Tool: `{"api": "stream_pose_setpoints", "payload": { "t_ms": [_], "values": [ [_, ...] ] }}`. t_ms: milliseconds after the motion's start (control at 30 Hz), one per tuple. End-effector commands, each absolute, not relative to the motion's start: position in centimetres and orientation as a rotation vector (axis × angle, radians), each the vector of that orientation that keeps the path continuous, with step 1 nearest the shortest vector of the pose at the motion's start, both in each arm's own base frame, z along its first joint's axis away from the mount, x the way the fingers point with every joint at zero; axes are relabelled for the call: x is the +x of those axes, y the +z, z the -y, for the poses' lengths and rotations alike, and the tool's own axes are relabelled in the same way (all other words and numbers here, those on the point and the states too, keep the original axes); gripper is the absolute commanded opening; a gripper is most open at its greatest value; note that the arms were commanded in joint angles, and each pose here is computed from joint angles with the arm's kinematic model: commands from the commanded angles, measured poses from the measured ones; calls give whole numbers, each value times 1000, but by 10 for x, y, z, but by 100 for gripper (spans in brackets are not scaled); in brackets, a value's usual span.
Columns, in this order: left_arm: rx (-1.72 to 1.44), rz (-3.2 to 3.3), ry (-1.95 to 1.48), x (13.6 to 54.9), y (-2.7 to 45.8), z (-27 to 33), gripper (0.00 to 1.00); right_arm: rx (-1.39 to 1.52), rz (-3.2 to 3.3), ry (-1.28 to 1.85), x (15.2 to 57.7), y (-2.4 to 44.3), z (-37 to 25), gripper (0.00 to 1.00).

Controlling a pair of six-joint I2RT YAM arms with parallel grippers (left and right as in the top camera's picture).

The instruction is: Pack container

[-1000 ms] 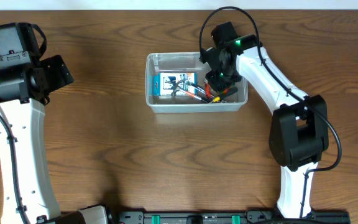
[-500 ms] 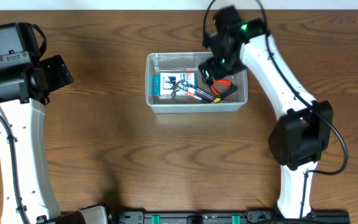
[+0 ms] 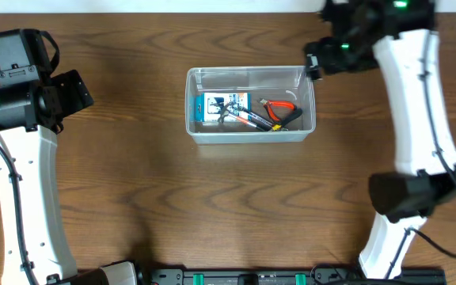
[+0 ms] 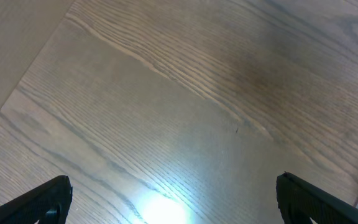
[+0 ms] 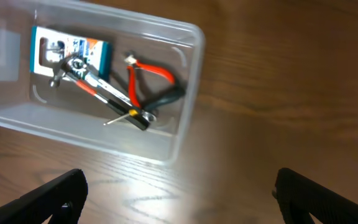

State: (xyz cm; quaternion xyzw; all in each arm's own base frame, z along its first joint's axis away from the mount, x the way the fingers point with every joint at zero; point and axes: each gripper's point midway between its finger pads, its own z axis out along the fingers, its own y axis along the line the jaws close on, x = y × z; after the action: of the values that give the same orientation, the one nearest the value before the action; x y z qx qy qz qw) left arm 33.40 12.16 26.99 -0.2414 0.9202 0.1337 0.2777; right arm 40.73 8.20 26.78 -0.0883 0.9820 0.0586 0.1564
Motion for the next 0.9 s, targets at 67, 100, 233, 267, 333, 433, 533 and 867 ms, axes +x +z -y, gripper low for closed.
{"api": "stream_pose_setpoints", "payload": {
  "t_ms": [67, 100, 233, 267, 333, 433, 533, 867],
  "values": [
    [-639, -2471, 387, 333, 271, -126, 98, -42, -2622, 58, 363, 350, -45, 99],
    [-639, -2471, 387, 333, 271, -126, 98, 16, -2597, 4, 351, 361, -34, 99],
    [-639, -2471, 387, 333, 271, -126, 98, 93, -2498, -24, 314, 392, -21, 99],
    [-639, -2471, 387, 333, 271, -126, 98, 123, -2474, -30, 302, 398, -17, 99],
    [-639, -2471, 387, 333, 271, -126, 98, 186, -2441, -63, 280, 405, -6, 99],
    [-639, -2471, 387, 333, 271, -126, 98, 272, -2413, -118, 241, 402, 10, 99],
    [-639, -2471, 387, 333, 271, -126, 98, 358, -2369, -145, 206, 392, 23, 99],
    [-639, -2471, 387, 333, 271, -126, 98, 204, -2065, 84, 162, 372, 3, 99]
  ]
}}
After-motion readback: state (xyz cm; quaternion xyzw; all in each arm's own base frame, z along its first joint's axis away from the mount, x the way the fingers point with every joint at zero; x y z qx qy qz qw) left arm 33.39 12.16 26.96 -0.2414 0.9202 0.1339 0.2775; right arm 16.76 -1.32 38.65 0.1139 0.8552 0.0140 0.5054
